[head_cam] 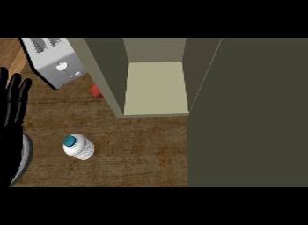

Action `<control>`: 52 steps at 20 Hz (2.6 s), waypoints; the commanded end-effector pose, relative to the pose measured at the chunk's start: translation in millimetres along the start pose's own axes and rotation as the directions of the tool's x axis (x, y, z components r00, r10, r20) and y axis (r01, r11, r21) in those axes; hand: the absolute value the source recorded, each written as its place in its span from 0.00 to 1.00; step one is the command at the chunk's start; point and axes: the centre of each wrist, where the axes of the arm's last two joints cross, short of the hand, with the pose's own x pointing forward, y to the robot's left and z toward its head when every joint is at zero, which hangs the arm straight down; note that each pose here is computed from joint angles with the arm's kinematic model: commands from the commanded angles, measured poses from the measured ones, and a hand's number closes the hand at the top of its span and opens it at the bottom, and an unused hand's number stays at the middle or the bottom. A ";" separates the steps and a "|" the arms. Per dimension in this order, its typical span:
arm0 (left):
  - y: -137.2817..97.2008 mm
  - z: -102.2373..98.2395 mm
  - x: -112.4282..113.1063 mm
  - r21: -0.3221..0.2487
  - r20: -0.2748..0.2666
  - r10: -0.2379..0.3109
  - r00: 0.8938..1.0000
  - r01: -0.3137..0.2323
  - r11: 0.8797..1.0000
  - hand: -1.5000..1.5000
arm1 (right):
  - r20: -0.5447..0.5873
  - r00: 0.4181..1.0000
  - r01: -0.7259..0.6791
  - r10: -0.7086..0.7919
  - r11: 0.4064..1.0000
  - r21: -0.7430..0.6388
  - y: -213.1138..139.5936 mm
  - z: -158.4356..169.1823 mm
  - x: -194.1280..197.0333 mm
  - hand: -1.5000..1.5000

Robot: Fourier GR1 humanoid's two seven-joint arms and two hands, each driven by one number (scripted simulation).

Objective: Pick up the bottled water, place it into the cabinet and close the cabinet

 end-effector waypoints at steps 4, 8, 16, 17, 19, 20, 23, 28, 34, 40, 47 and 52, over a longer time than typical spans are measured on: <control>-10.0 15.2 12.1 -0.378 -0.020 0.198 0.980 -0.190 0.906 0.00 | -0.042 0.999 0.002 -0.002 1.000 -0.019 -0.4 23.3 5.9 0.00; -30.2 43.7 -7.6 -0.471 -0.351 0.321 0.879 -0.463 0.751 0.00 | -0.205 0.956 0.229 -0.209 0.970 0.080 19.7 39.6 -1.8 0.00; 8.2 70.4 70.6 -0.501 -0.425 0.342 0.838 -0.533 0.682 0.00 | -0.229 0.948 0.247 -0.219 0.964 0.099 -11.6 65.3 51.6 0.00; 14.5 73.1 62.6 -0.489 -0.444 0.320 0.837 -0.525 0.697 0.00 | -0.216 0.951 0.245 -0.219 0.964 0.102 -18.6 67.6 63.5 0.00; 17.0 73.6 80.0 -0.509 -0.424 0.327 0.845 -0.521 0.685 0.00 | -0.228 0.948 0.250 -0.220 0.962 0.112 -22.7 75.3 67.6 0.00; 12.9 81.1 85.4 -0.504 -0.448 0.328 0.832 -0.537 0.676 0.00 | -0.219 0.947 0.256 -0.234 0.963 0.081 -11.4 77.7 71.1 0.00; 22.6 83.6 84.4 -0.496 -0.453 0.325 0.830 -0.538 0.682 0.00 | -0.230 0.945 0.259 -0.234 0.962 0.088 -21.3 73.1 77.6 0.00; 26.3 84.7 80.2 -0.487 -0.444 0.316 0.839 -0.521 0.701 0.00 | -0.232 0.945 0.259 -0.229 0.960 0.110 -22.2 77.3 83.6 0.00; 36.4 86.9 92.8 -0.483 -0.430 0.299 0.852 -0.497 0.721 0.00 | -0.216 0.951 0.247 -0.220 0.963 0.105 -20.9 84.5 87.1 0.00; 44.6 92.6 81.9 -0.431 -0.448 0.303 0.841 -0.501 0.751 0.00 | -0.227 0.946 0.259 -0.232 0.961 0.098 -19.5 92.6 94.8 0.00; 68.2 90.4 69.6 -0.352 -0.412 0.279 0.867 -0.434 0.830 0.00 | -0.236 0.944 0.260 -0.229 0.959 0.110 -28.6 94.3 99.5 0.00; 86.1 88.5 52.2 -0.339 -0.443 0.240 0.864 -0.409 0.847 0.00 | -0.209 0.950 0.254 -0.230 0.963 0.093 -27.3 97.1 105.9 0.00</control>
